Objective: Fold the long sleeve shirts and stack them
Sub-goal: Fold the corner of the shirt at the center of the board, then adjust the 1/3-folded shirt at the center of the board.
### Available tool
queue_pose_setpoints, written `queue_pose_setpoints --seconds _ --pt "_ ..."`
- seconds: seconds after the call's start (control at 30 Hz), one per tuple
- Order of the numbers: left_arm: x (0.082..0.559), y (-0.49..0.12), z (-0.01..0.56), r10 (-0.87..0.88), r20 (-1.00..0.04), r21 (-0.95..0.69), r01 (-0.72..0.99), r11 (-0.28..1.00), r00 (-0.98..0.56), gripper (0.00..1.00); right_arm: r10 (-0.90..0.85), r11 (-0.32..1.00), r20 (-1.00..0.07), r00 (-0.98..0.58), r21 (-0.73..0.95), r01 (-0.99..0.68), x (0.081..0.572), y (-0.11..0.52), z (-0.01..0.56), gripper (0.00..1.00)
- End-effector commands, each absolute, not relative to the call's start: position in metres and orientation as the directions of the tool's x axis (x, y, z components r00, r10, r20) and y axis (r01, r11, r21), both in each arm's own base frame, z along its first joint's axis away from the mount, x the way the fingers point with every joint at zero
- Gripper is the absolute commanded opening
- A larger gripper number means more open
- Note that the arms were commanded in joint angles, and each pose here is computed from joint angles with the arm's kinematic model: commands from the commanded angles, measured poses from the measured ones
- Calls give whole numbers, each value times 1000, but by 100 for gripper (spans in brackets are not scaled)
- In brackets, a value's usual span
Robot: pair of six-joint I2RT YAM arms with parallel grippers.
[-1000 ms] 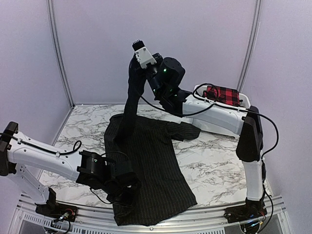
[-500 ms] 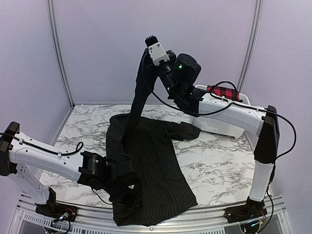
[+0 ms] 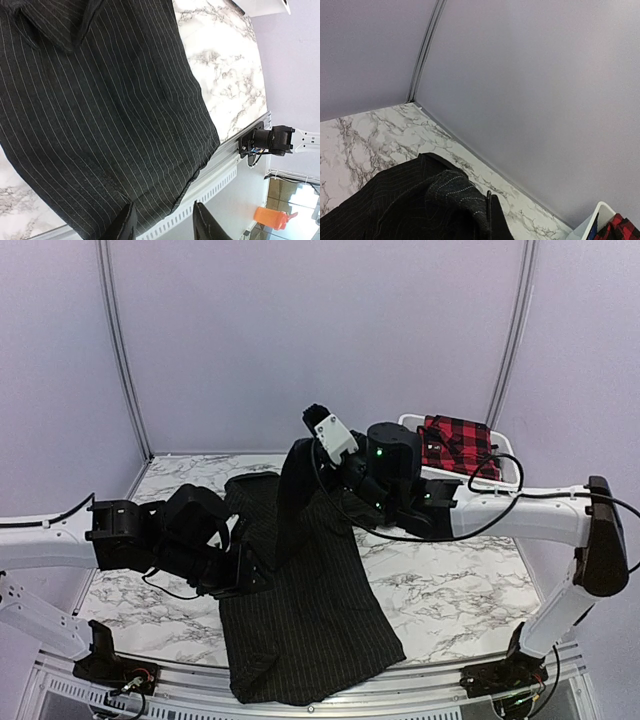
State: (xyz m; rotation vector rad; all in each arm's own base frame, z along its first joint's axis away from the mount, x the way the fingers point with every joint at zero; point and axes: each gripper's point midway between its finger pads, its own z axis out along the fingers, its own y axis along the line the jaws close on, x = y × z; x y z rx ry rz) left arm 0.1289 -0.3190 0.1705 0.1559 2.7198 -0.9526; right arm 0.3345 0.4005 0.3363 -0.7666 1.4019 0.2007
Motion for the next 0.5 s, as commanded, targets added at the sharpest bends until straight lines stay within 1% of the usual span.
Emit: queue_pose_setpoints --seconds 0.0,0.07,0.13,0.2,0.27,0.3,0.37,0.47 --pt "126 -317 160 87 -265 -582 231 780 -960 38 -258 740 -964 68 -242 -627 308 393 321 0" --pt "122 -315 150 102 -241 -572 226 789 -965 37 -288 739 -958 19 -235 -631 303 385 306 0" --pt "128 -308 146 80 -262 -552 217 805 -962 36 -302 741 -953 -17 -223 -633 299 377 295 0" --pt "144 -296 144 31 -284 -534 184 825 -958 37 -314 746 -947 -62 -206 -633 295 369 284 0" --pt "174 -277 146 -47 -332 -499 133 856 -942 36 -317 741 -941 -120 -167 -650 287 364 270 0" --pt "193 -267 149 -88 -366 -477 106 872 -926 37 -318 729 -937 -143 -145 -669 281 365 263 0" --pt "239 -243 156 -178 -433 -434 31 901 -884 38 -322 711 -930 -175 -116 -693 267 365 250 0" --pt "302 -212 165 -244 -540 -336 -60 940 -806 38 -330 704 -918 -221 -83 -706 256 367 232 0"
